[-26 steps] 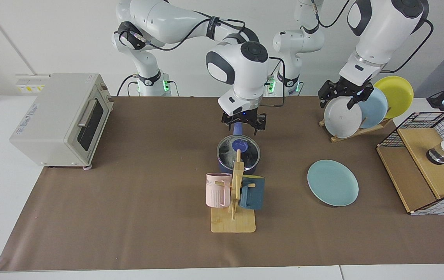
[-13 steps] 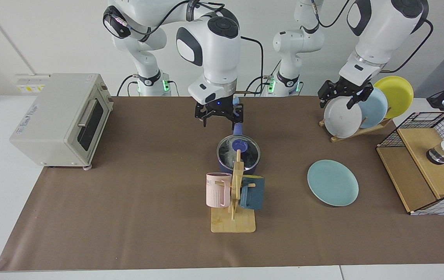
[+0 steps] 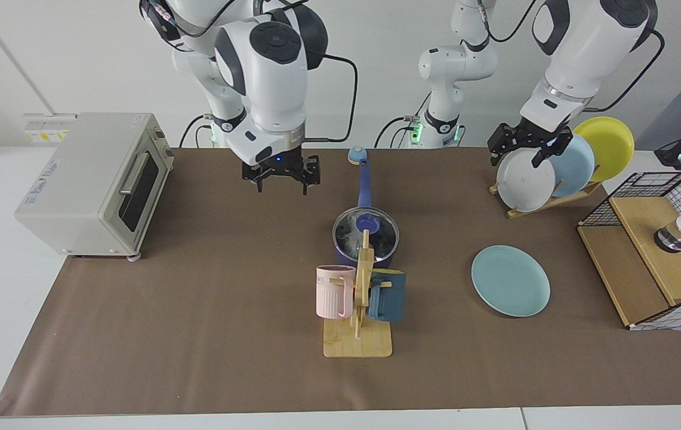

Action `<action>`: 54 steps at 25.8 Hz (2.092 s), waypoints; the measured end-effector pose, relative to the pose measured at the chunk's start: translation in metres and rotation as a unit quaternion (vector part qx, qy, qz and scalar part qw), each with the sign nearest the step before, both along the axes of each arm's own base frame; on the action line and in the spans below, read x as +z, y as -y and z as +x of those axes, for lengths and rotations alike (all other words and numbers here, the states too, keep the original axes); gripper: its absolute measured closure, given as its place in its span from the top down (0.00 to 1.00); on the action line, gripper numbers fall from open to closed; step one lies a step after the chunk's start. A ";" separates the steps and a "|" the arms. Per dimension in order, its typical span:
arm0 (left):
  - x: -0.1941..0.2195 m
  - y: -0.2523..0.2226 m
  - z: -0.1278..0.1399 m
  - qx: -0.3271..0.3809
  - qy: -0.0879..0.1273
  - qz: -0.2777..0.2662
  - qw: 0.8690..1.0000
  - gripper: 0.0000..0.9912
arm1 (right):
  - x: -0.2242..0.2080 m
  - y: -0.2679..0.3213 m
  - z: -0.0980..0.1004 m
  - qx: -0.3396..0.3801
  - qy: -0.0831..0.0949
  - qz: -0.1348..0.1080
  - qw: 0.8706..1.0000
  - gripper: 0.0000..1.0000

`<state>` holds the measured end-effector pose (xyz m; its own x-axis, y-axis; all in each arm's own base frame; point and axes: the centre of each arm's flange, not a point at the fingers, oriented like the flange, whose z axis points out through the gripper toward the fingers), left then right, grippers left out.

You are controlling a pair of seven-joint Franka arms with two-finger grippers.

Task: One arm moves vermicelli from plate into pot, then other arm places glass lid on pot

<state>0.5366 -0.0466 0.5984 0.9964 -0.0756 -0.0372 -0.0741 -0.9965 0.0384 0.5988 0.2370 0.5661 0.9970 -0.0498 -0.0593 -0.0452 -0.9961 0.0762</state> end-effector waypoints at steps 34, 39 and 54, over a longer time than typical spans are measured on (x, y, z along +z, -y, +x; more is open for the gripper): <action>0.000 0.007 -0.001 -0.007 0.000 0.000 1.000 1.00 | 0.118 0.288 -0.073 0.064 0.037 0.038 0.997 1.00; 0.000 0.007 -0.001 -0.007 0.000 0.000 1.000 1.00 | 0.126 0.292 -0.096 0.061 0.031 0.045 0.997 1.00; 0.000 0.007 -0.001 -0.007 0.000 0.000 1.000 1.00 | 0.099 0.282 -0.092 -0.004 0.056 0.044 0.997 1.00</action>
